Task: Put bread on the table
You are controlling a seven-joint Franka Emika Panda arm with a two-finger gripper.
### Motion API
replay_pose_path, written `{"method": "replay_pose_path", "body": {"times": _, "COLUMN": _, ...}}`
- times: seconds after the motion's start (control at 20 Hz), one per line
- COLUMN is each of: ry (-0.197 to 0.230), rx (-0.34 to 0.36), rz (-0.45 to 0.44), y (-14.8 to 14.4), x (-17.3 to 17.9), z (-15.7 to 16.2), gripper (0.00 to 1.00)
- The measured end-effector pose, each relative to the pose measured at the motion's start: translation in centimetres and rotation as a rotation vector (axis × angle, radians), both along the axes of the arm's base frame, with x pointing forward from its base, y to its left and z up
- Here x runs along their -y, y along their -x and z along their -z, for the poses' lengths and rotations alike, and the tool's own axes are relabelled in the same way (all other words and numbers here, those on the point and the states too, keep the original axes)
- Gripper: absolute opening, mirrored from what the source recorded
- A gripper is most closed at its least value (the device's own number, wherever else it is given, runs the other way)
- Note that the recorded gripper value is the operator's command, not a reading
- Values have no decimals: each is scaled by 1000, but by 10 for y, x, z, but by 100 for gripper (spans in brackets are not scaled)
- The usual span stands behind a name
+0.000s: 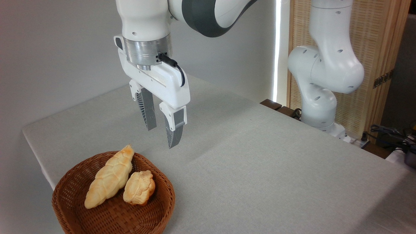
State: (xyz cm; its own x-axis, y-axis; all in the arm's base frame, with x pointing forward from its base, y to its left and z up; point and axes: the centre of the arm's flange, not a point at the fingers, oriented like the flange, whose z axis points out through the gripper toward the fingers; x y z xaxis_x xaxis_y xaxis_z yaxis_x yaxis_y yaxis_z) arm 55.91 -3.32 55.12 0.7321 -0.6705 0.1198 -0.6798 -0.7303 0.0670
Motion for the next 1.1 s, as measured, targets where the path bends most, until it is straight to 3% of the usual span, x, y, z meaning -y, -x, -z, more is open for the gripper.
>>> {"method": "replay_pose_path", "body": {"times": 1.1, "ry": -1, "rx": -2, "rz": -1, "y": -1, "x": 0, "z": 2, "gripper": 100}}
